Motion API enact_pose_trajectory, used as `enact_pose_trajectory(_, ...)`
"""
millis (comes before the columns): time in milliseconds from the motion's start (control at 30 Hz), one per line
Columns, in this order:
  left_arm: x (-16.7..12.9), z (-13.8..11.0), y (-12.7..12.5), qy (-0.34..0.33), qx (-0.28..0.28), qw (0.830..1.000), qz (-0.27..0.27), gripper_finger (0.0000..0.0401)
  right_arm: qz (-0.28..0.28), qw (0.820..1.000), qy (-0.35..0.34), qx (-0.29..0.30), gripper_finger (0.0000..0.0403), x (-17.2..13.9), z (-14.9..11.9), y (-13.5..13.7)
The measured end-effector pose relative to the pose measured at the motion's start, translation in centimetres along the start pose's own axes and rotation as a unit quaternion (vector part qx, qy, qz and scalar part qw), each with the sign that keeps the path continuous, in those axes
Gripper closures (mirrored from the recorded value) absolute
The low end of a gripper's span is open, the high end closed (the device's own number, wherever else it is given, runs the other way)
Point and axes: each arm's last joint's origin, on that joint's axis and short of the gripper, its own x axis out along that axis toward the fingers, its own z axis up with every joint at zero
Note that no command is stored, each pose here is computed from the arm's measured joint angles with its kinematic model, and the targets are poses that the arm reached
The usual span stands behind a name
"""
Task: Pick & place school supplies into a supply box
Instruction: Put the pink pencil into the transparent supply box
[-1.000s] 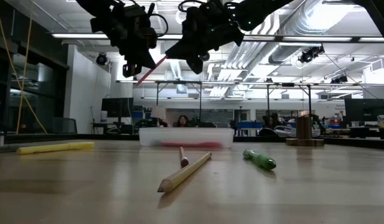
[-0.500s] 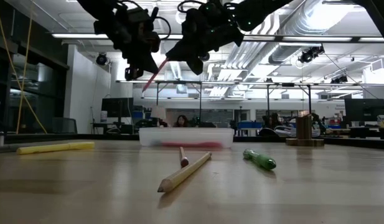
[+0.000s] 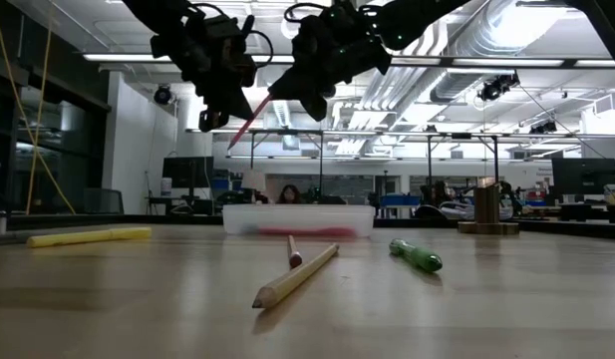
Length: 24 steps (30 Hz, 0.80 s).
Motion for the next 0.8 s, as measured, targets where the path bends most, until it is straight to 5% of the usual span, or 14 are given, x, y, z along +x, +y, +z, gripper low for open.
enact_pose_trajectory(800,-0.37,0.60,-0.21,-0.034,0.054,0.998,0.009,0.0364,-0.004,1.000,0.002,0.004,0.0403,-0.02,-0.02,0.01)
